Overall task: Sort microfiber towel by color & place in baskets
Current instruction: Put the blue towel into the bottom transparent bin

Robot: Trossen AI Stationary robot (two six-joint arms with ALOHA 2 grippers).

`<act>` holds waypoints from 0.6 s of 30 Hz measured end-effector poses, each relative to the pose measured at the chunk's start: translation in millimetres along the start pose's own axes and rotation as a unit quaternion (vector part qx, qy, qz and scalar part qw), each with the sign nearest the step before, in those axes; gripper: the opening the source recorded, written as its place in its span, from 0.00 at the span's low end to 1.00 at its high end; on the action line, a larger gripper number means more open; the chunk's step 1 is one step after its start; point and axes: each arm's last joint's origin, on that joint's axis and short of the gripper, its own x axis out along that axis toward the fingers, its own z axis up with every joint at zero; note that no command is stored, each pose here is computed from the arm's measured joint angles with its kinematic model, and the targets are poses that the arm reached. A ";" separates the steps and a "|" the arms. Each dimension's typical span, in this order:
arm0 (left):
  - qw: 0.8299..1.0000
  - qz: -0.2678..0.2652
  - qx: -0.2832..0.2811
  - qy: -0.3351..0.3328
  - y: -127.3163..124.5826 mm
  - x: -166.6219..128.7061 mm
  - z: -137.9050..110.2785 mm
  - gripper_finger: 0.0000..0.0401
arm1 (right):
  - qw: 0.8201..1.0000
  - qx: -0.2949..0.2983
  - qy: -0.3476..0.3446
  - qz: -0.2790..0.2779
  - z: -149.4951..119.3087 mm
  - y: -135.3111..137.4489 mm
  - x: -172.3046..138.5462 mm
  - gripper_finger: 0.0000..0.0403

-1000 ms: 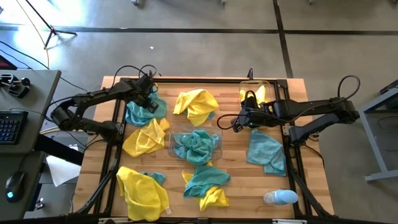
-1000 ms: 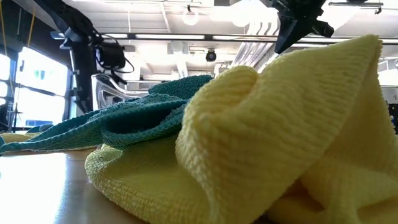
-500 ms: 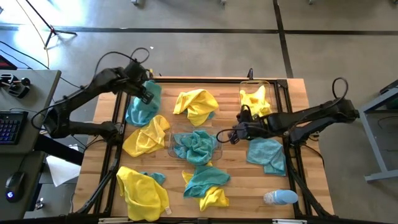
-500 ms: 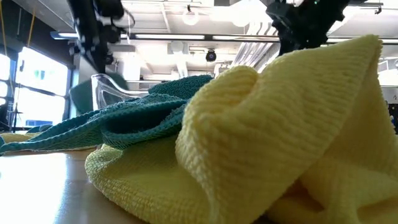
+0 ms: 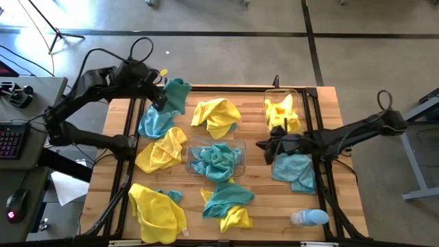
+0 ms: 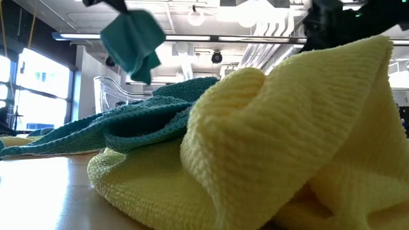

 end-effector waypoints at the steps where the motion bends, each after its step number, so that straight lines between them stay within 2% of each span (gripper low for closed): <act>1: 1.000 -0.009 -0.004 -0.006 -7.0 -3.3 1.6 0.00 | 1.000 -0.005 -0.005 0.007 0.7 -2.2 -5.4 0.00; 4: 0.999 -0.036 -0.011 -0.018 -31.6 -7.3 4.7 0.00 | 0.999 -0.027 -0.009 0.022 3.4 -7.8 -20.9 0.00; 10: 0.999 -0.048 -0.010 -0.009 -93.6 5.2 2.5 0.00 | 0.998 -0.041 -0.006 0.049 7.4 -16.2 -46.3 0.00; 18: 0.997 -0.071 -0.021 0.010 -175.8 25.4 -0.3 0.00 | 0.993 -0.062 0.031 0.096 5.0 -21.1 -60.0 0.00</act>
